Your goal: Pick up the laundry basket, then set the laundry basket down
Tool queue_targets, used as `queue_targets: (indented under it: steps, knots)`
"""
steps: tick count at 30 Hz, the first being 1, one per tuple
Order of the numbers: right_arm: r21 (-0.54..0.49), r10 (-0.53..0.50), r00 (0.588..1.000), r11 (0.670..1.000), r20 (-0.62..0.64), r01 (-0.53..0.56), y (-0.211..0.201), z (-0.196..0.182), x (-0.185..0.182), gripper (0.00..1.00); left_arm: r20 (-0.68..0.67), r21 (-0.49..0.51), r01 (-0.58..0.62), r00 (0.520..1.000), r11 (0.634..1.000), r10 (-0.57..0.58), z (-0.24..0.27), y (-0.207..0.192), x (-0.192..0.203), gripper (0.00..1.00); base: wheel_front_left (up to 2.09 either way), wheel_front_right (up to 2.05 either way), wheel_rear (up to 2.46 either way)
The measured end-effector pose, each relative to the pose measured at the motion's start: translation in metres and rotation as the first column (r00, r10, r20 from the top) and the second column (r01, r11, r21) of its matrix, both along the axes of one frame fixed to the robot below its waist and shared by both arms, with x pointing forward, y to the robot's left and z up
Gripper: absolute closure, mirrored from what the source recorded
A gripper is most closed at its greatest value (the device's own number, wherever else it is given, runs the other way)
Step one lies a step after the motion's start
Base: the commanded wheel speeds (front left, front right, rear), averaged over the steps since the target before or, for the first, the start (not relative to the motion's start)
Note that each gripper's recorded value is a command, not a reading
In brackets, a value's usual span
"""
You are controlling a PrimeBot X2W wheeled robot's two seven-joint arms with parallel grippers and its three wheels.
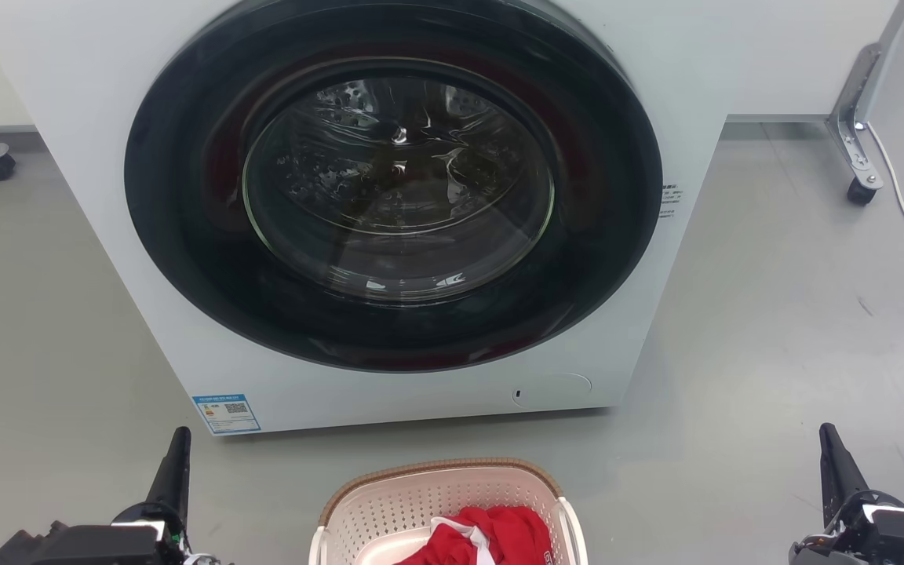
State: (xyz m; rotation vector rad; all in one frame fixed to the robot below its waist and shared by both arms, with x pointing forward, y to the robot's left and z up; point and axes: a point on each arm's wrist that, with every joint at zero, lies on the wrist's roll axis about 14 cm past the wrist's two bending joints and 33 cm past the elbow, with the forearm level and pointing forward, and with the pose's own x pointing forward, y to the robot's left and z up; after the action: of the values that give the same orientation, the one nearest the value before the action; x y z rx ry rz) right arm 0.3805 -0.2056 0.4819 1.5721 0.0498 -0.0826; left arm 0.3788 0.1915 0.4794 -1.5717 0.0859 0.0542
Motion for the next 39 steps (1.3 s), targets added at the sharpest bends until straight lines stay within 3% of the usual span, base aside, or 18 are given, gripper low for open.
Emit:
queue_targets:
  steps: [39]
  knots:
    - [0.001,0.0,1.0,1.0,0.0,0.0,0.0001,-0.0001,0.0,1.0,-0.002,0.0,0.0,1.0,1.0,0.0,-0.0005,0.0,-0.0001,1.0,0.0,0.0,0.0]
